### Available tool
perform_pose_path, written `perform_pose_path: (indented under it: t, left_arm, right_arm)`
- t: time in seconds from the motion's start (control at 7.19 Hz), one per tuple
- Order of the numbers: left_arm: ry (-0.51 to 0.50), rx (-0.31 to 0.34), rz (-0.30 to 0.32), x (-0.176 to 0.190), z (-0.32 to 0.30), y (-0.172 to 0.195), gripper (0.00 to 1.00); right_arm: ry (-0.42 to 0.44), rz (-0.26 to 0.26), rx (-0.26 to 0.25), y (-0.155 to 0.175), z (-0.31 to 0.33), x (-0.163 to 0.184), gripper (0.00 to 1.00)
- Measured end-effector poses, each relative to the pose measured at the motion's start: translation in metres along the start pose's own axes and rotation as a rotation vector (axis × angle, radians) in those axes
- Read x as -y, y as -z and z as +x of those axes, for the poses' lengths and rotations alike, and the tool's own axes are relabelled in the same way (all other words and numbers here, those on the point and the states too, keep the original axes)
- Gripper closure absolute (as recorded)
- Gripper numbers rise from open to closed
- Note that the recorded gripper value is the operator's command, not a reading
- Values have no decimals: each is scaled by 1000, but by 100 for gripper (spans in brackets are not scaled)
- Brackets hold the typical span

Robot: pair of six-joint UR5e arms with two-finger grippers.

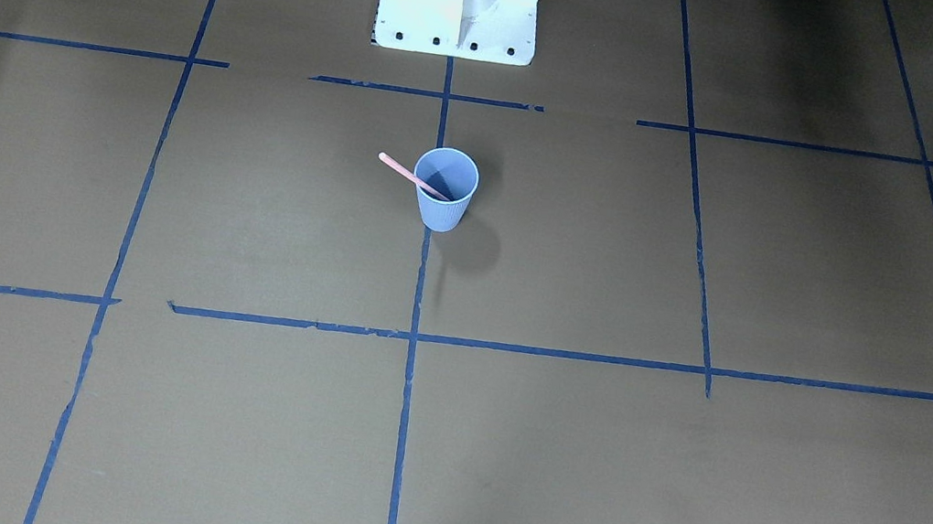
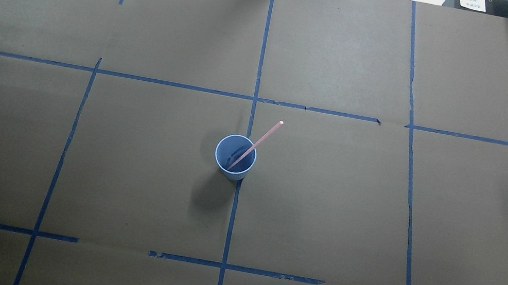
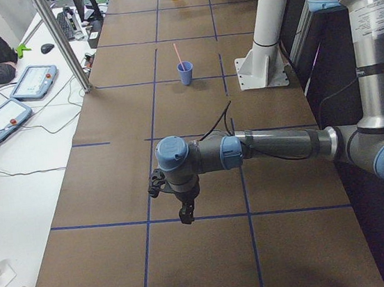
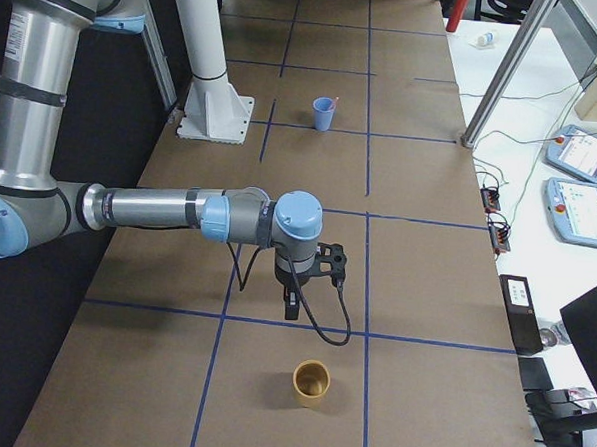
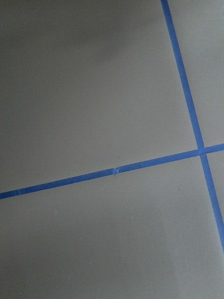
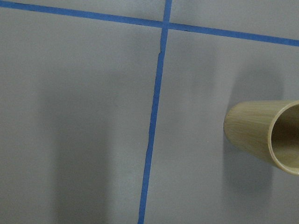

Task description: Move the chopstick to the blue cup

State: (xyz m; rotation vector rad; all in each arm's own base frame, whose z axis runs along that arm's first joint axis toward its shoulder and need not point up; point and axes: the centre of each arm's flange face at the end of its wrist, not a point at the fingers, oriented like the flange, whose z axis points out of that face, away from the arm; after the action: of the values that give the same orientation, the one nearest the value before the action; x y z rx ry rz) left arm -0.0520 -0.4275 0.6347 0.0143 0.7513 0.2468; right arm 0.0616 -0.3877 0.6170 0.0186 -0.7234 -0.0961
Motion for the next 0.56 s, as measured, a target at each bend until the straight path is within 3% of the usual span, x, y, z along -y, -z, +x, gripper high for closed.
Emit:
perform_pose_path:
  t: [0.56]
  left_arm:
    - [0,0,0,0,0,0,0]
  right_arm:
    - [-9,3,0,-1,0,0,0]
